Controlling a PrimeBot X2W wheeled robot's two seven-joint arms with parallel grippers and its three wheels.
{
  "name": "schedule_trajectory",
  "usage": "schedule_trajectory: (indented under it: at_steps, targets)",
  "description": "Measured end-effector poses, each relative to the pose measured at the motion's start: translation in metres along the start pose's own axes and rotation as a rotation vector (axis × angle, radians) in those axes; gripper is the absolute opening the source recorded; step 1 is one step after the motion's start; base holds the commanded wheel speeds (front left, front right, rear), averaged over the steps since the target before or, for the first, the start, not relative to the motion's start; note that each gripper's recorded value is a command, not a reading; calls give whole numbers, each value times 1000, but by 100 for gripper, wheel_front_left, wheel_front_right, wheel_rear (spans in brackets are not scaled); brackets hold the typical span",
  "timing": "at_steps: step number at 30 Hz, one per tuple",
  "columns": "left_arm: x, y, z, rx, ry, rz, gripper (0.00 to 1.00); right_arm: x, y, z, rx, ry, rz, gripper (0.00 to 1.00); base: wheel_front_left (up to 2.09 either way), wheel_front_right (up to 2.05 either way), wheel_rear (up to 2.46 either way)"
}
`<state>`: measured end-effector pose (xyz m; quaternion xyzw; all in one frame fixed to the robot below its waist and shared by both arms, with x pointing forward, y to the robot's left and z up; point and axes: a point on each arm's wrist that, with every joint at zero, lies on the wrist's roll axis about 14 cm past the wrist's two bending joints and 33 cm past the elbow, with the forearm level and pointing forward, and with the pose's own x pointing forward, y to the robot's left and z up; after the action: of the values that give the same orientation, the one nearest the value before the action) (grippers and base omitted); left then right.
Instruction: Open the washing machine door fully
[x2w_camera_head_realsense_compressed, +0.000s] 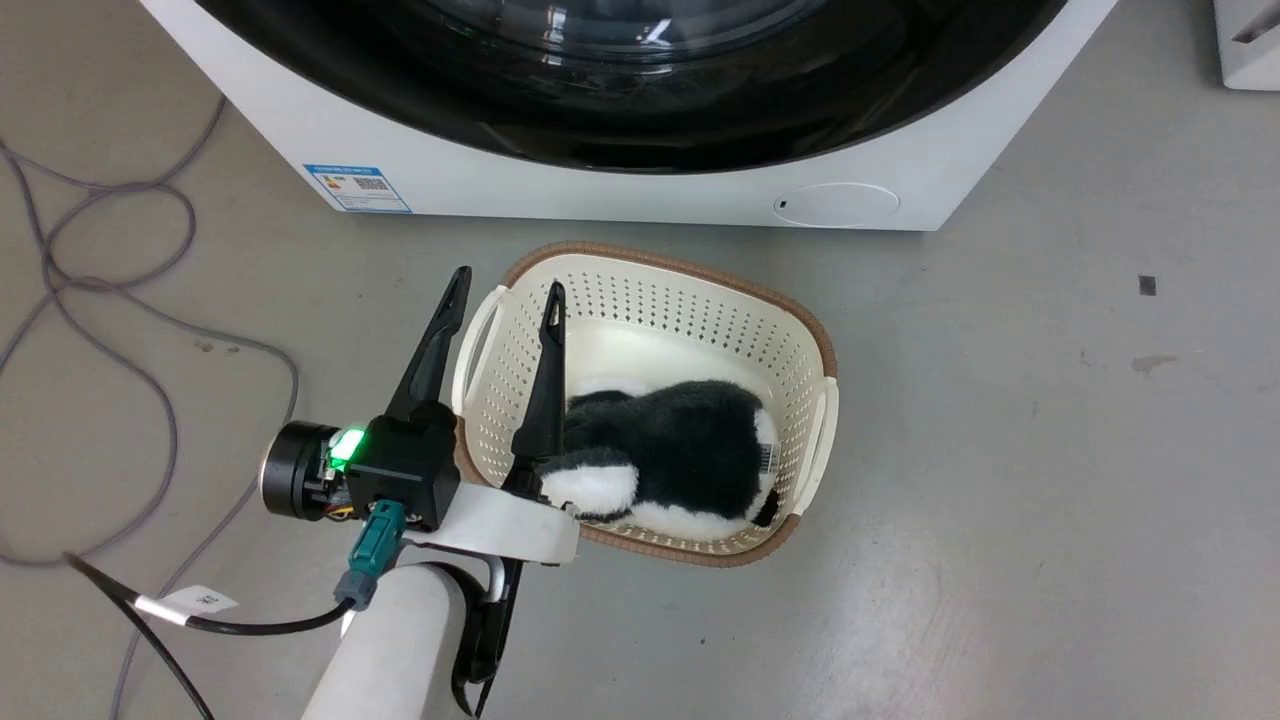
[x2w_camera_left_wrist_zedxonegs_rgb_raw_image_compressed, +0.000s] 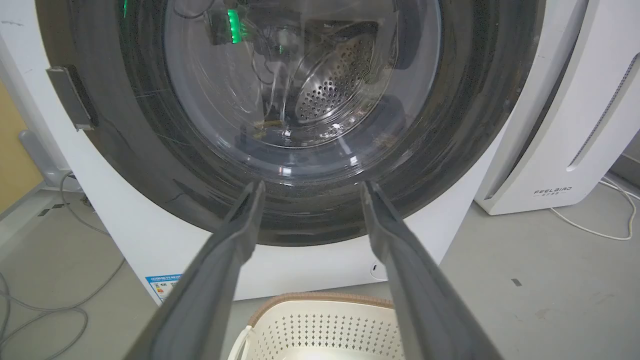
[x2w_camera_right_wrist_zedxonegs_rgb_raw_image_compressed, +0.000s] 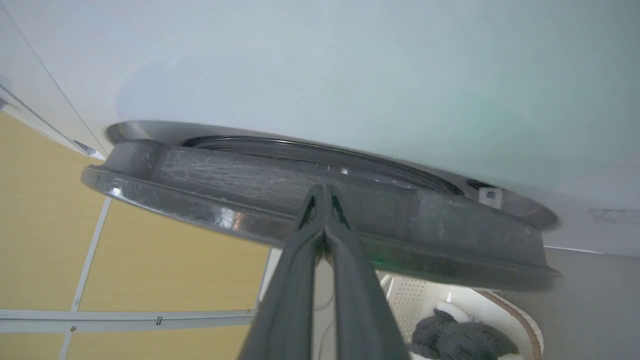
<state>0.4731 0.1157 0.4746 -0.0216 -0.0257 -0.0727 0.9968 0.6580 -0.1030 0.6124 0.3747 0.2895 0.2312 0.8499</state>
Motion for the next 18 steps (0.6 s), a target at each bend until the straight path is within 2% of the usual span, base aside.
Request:
schedule_trajectory:
  at_steps: [13,18]
  targets:
    - [-1,-4,7,-3,-11,-7,100,-7,-7,-40,-4,130,0,0,0,0,0]
    - [-5,-6,17,1,-31,-11,100,-22,-4,-63,-4,192,19,0,0,0,0]
